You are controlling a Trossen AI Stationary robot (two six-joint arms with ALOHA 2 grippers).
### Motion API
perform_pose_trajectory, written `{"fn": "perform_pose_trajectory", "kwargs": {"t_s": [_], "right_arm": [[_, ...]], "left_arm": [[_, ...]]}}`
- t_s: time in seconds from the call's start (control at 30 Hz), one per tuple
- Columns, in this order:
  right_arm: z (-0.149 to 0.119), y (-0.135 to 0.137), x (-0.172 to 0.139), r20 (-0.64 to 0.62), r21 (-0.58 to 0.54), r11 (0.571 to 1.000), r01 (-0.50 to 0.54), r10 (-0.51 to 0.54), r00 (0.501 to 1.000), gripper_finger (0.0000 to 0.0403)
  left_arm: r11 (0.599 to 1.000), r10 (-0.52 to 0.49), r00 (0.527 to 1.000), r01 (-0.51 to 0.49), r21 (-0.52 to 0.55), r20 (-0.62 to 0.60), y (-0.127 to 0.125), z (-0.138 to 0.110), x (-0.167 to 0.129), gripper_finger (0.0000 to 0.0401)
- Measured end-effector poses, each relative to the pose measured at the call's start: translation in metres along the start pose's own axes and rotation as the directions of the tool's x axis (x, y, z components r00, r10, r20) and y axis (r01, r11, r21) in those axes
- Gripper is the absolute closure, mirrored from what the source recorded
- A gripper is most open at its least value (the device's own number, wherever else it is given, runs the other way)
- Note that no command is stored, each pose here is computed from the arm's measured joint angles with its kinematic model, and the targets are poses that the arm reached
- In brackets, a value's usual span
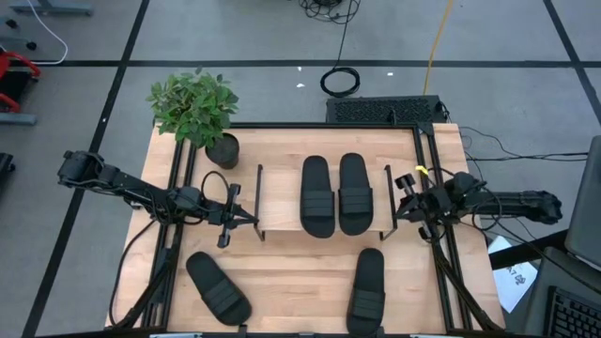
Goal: Pick and place slides into the shelf
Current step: Put the black slide under the shelf
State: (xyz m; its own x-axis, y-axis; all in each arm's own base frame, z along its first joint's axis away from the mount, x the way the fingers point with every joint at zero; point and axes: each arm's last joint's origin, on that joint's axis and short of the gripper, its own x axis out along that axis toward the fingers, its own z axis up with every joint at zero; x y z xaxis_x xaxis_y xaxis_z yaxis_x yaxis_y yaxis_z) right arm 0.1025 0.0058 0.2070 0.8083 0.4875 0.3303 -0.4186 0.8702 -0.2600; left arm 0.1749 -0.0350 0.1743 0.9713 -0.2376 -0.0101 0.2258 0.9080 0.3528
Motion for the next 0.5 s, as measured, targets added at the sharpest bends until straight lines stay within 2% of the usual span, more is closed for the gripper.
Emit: {"fn": "perform_pose_trajectory", "kwargs": {"t_s": [0.3, 0.43, 0.5], "right_arm": [[0.011, -0.002, -0.001, 0.097, -0.074, 0.997, 0.025, -0.018, 0.995, 0.0403], [0.011, -0.002, -0.001, 0.100, -0.108, 0.994, 0.029, -0.018, 0.995, 0.0403], [0.012, -0.002, -0.002, 0.108, -0.112, 0.993, 0.030, -0.018, 0.994, 0.0403]], "left_arm": [[1.000, -0.010, 0.998, 0.010, 0.011, 0.060, 0.001, 0.005, 0.000, 0.0398], [0.998, -0.052, 0.991, 0.047, 0.040, 0.124, -0.001, 0.026, 0.010, 0.0398], [0.996, -0.075, 0.992, 0.068, 0.065, 0.105, -0.003, 0.039, 0.018, 0.0398]]}}
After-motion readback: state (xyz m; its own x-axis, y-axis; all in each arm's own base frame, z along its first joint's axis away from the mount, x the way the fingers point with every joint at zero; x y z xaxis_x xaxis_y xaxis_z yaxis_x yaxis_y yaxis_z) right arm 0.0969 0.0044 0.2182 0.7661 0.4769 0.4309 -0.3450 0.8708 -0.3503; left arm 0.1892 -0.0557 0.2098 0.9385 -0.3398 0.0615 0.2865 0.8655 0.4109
